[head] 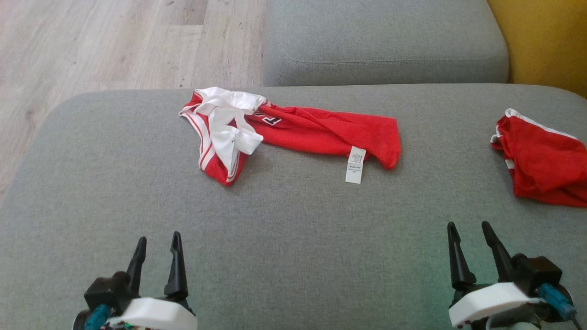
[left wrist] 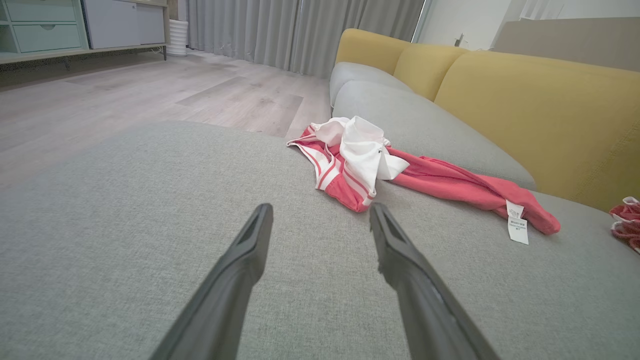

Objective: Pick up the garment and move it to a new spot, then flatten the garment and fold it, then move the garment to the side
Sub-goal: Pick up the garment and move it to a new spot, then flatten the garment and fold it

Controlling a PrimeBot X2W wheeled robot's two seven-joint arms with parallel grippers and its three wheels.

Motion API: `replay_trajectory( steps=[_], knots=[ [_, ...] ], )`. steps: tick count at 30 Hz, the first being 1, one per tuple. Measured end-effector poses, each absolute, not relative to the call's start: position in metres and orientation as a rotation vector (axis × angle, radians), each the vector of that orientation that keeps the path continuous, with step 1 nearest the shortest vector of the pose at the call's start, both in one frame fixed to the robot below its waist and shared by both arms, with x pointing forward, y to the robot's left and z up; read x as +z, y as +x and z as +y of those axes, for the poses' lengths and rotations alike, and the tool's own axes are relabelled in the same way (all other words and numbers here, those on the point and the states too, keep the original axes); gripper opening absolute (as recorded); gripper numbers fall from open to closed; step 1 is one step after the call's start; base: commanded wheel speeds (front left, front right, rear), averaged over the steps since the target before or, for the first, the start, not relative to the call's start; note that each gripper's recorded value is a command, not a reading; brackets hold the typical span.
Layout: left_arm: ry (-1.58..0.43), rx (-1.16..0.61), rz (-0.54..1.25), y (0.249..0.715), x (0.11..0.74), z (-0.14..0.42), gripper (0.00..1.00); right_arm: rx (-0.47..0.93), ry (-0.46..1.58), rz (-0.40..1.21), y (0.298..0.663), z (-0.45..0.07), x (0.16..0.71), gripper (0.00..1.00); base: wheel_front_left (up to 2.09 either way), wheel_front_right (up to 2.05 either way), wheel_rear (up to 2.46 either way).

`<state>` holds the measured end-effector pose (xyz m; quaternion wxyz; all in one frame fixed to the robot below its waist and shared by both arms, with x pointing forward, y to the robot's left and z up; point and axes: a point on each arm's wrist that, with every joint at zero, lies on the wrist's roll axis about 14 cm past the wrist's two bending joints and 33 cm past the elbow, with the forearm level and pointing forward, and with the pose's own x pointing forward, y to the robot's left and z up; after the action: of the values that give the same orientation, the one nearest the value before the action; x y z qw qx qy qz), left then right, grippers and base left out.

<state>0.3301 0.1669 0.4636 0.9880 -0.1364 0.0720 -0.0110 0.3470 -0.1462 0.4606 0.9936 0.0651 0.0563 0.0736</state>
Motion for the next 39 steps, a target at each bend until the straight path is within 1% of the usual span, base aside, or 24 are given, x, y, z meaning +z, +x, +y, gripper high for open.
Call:
replay_trajectory(
  steps=[22,26,30,36,39],
  knots=[
    [-0.277,-0.001,0.157,0.326,0.458,0.170,1.00,0.161,0.131,0.130,0.349,-0.141,0.454,1.00,0.00,0.00,0.00],
    [-0.261,-0.044,0.170,0.332,0.456,0.160,1.00,0.160,0.129,0.137,0.351,-0.141,0.452,1.00,0.00,0.00,0.00],
    [-0.249,-0.102,0.161,0.356,0.464,0.144,1.00,0.160,0.122,0.123,0.361,-0.142,0.456,1.00,0.00,0.00,0.00],
    [-0.215,-0.191,0.134,0.409,0.478,0.117,1.00,0.154,0.109,0.117,0.379,-0.144,0.458,1.00,0.00,0.00,0.00],
    [-0.209,-0.228,0.149,0.434,0.476,0.103,1.00,0.145,0.102,0.130,0.386,-0.147,0.455,1.00,0.00,0.00,0.00]
  ],
)
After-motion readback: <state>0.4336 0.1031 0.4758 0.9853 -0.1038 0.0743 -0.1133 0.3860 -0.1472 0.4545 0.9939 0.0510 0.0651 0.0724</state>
